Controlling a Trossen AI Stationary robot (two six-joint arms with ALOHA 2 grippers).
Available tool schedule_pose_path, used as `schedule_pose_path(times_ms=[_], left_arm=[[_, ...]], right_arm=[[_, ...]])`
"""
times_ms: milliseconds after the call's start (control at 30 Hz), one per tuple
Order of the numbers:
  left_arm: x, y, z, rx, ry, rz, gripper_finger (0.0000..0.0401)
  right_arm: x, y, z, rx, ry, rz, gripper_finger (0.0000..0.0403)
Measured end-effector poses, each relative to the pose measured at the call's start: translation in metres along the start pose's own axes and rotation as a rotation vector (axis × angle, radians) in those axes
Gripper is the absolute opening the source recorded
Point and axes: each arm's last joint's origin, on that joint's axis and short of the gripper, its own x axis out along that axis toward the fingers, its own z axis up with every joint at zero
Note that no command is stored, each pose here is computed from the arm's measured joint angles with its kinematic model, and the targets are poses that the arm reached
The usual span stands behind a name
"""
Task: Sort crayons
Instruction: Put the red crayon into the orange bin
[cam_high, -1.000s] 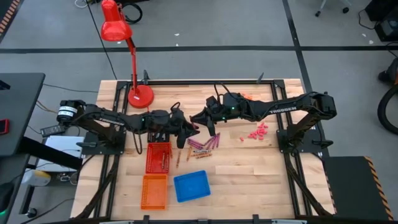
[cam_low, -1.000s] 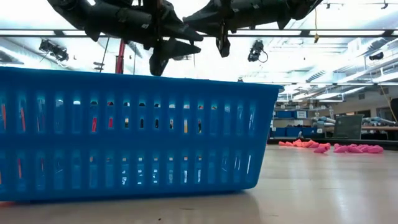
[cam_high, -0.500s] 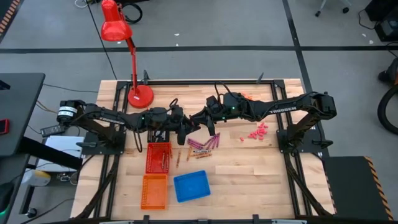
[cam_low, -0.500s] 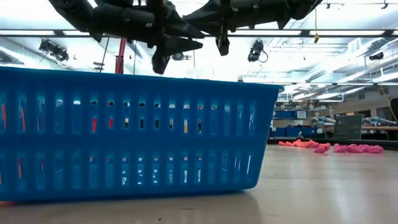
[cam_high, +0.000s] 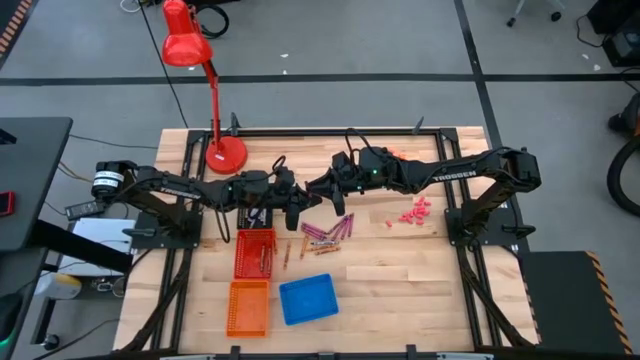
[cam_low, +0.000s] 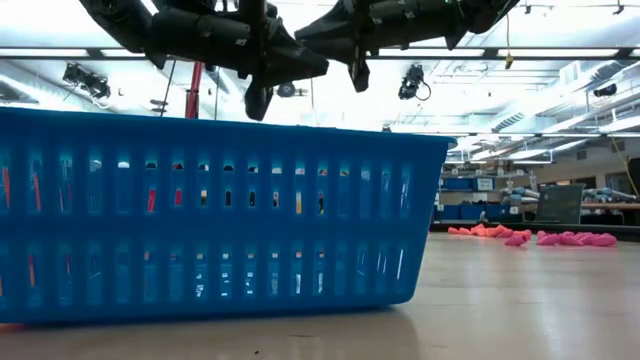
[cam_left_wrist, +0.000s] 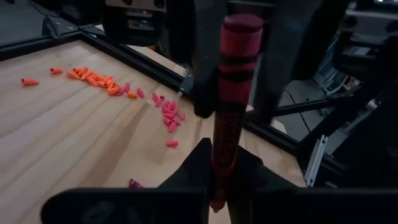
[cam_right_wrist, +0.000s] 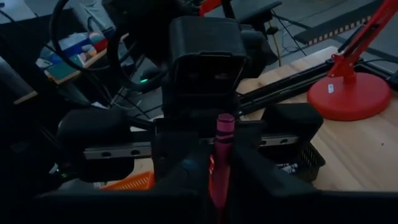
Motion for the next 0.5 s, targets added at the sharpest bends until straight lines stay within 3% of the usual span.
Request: schedule_pose_path(times_ms=[267, 500], left_arm=[[0.0, 0.0, 0.001, -0.048, -0.009, 0.001, 0.0033], [-0.003, -0.001, 0.002, -0.075, 0.029, -0.024, 0.0033]], right_arm=[[-0.003, 0.002, 0.003, -0.058, -0.008, 0.004, 0.0129], [-0.023, -0.002, 0.019, -0.054, -0.021, -0.031, 0.0164]])
